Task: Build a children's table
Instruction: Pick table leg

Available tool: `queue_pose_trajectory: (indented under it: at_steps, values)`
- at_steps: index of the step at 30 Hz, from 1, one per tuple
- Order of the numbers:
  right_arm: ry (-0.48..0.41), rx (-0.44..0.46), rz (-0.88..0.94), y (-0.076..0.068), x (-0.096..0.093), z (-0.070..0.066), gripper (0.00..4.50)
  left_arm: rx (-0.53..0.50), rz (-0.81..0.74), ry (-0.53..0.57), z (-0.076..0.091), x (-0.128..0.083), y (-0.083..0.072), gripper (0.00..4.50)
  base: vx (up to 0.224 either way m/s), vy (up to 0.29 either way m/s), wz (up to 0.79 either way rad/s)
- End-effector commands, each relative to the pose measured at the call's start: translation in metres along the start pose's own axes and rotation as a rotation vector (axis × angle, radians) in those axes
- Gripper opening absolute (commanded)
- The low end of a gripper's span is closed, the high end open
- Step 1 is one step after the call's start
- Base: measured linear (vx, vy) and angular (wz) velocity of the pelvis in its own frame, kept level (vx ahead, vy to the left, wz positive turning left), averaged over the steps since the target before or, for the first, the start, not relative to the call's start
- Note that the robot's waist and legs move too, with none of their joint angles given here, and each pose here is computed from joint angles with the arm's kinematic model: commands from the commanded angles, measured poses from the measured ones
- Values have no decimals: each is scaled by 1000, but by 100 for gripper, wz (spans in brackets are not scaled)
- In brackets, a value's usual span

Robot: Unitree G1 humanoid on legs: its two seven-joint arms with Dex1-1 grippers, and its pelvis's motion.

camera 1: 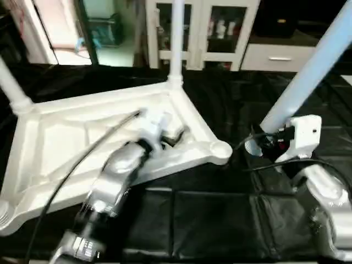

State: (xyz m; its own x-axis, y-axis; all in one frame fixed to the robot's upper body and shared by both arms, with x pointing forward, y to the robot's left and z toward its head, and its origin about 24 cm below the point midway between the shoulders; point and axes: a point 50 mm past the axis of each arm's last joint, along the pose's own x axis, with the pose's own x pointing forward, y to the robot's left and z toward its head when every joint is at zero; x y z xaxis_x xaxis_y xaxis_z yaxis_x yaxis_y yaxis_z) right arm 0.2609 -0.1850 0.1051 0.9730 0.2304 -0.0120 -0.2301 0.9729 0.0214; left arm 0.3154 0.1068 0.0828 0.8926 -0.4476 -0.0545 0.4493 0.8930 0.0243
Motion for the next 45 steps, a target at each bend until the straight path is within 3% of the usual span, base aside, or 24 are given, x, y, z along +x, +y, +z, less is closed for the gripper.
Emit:
queue_pose_trajectory:
  at_steps: [1, 5, 8, 17, 24, 35, 45]
  values:
    - [-9, -14, -20, 2, -2, 3, 187, 11, 24, -20, 7, -1, -1, 406, -16, -75, 0]
    - [23, -20, -18, 9, 2, -4, 187, -13, 74, 3, 4, -10, -5, 406, -7, -151, 2]
    - [54, -34, 21, 14, 4, -6, 187, 28, 78, 42, -2, -21, -3, 406, -34, -202, -9]
    - [80, -53, 40, 11, -3, -12, 187, 33, 118, 70, -8, -41, 0, 406, -24, -75, 1]
    - [72, -34, 42, 14, -1, -11, 187, 3, 83, 15, -1, -42, -6, 406, 5, 66, 0]
    - [76, -35, 64, 16, 0, -12, 187, 26, 29, 53, -6, -42, -15, 406, 47, 31, -4]
    - [64, -47, 51, 7, 2, -8, 187, 10, -67, 80, -10, -43, -19, 406, 53, -11, 2]
